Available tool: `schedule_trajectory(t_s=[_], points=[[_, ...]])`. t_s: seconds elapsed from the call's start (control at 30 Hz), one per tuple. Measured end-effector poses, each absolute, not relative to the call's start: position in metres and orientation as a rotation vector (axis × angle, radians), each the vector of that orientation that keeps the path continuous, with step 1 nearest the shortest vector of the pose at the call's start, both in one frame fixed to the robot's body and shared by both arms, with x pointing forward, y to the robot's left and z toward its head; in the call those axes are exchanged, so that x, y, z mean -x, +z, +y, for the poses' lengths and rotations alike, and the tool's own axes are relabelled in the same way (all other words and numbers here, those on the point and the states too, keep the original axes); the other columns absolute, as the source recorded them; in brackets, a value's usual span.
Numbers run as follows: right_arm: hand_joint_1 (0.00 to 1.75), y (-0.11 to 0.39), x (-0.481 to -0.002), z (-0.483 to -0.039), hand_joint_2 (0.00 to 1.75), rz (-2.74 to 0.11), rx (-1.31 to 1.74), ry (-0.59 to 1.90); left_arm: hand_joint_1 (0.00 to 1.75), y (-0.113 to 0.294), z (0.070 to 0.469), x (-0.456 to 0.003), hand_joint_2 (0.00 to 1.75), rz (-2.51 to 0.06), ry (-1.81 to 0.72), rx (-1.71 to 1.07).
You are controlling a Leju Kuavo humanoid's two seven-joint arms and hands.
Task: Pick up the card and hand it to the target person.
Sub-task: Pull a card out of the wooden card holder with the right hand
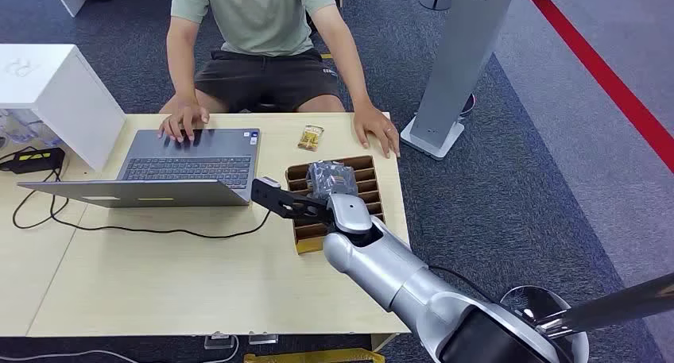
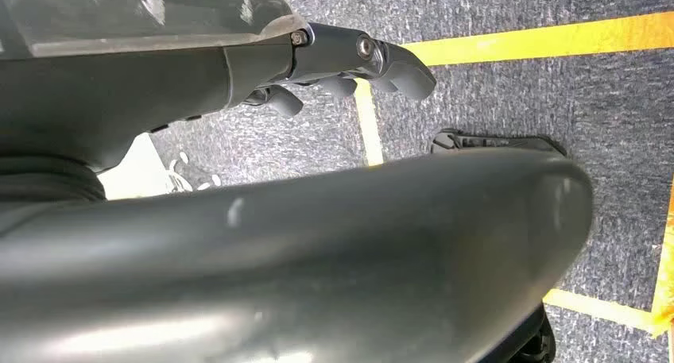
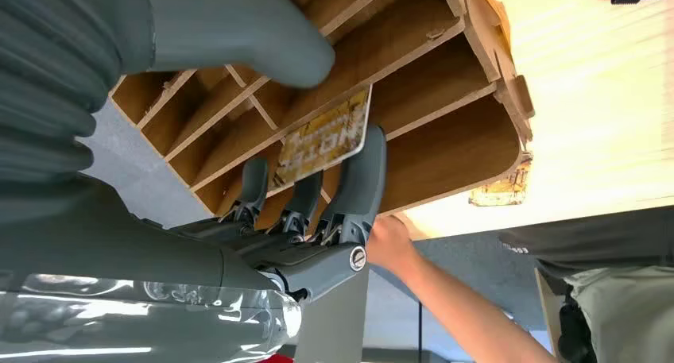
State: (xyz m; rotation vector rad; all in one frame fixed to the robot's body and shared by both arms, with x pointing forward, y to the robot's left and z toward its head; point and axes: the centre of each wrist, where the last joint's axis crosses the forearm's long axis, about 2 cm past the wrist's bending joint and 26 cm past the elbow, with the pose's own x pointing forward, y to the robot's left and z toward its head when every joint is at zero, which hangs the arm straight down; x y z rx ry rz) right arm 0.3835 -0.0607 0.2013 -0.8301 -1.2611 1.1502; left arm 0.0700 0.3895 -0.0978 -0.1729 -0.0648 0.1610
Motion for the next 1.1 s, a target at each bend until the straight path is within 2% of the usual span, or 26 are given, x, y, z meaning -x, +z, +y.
schedule_trajectory(t_s=[0.1,0.17,1.1], points=[[1.7,0.2,-0.383,-0.061,1.75,-1.254,0.829,1.153,0.0,-0.098,0.39,-0.07,0.0,-0.065,0.161,0.173],[1.75,0.199,-0.383,-0.061,1.75,-1.251,0.829,1.155,0.0,-0.098,0.39,-0.07,0.0,-0.065,0.161,0.173],[1.75,0.211,-0.388,-0.065,1.75,-1.28,0.891,1.132,0.0,-0.098,0.39,-0.069,0.0,-0.1,0.162,0.161]])
